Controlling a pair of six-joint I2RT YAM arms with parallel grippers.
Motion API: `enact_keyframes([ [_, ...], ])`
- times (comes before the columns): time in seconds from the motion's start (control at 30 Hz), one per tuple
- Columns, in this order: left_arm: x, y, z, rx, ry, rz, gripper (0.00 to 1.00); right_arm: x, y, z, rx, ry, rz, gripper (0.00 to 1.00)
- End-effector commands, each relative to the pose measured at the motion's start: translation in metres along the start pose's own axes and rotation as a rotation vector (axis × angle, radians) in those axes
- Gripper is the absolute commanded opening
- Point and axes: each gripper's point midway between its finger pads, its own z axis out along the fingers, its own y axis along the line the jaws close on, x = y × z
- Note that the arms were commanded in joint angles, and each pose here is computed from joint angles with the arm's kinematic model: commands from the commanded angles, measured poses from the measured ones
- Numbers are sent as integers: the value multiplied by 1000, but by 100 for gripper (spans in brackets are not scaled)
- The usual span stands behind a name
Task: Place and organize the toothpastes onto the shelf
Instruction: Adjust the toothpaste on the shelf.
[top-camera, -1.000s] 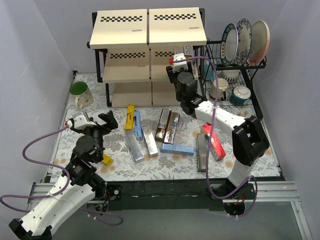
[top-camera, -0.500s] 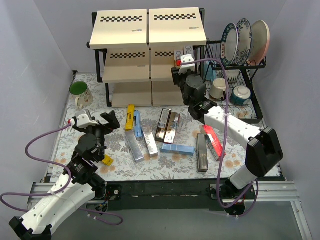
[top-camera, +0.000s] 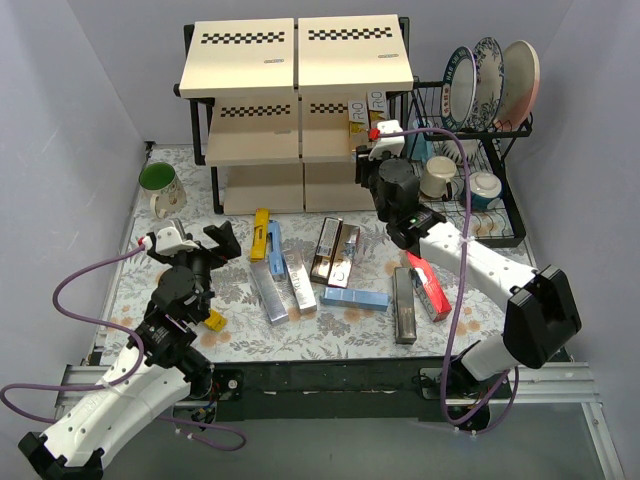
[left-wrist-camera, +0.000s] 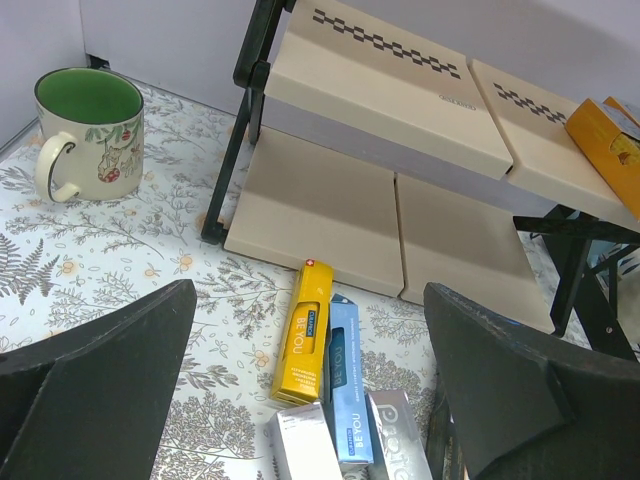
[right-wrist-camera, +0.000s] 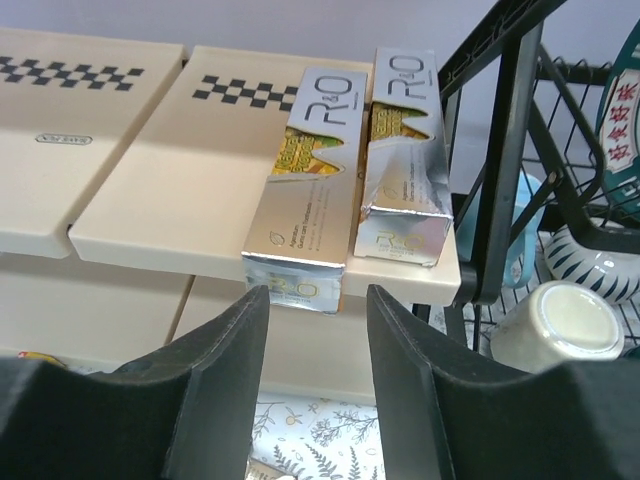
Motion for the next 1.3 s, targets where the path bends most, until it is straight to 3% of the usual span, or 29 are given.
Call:
enact_keyframes([
  [0.0,-1,3,0,-10,4,12,98,-13,-2,13,18,-38,61,51],
  [0.87,-1,4,0,-18,5,18,98,-12,-5,56,37,-37,56,48],
  [1.07,-1,4,0,-16,4,17,98,-19,-10,44,34,-38,58,48],
  [1.27,2,1,0,-3,18,16,98,-27,-14,4,-46,-9,73,55],
])
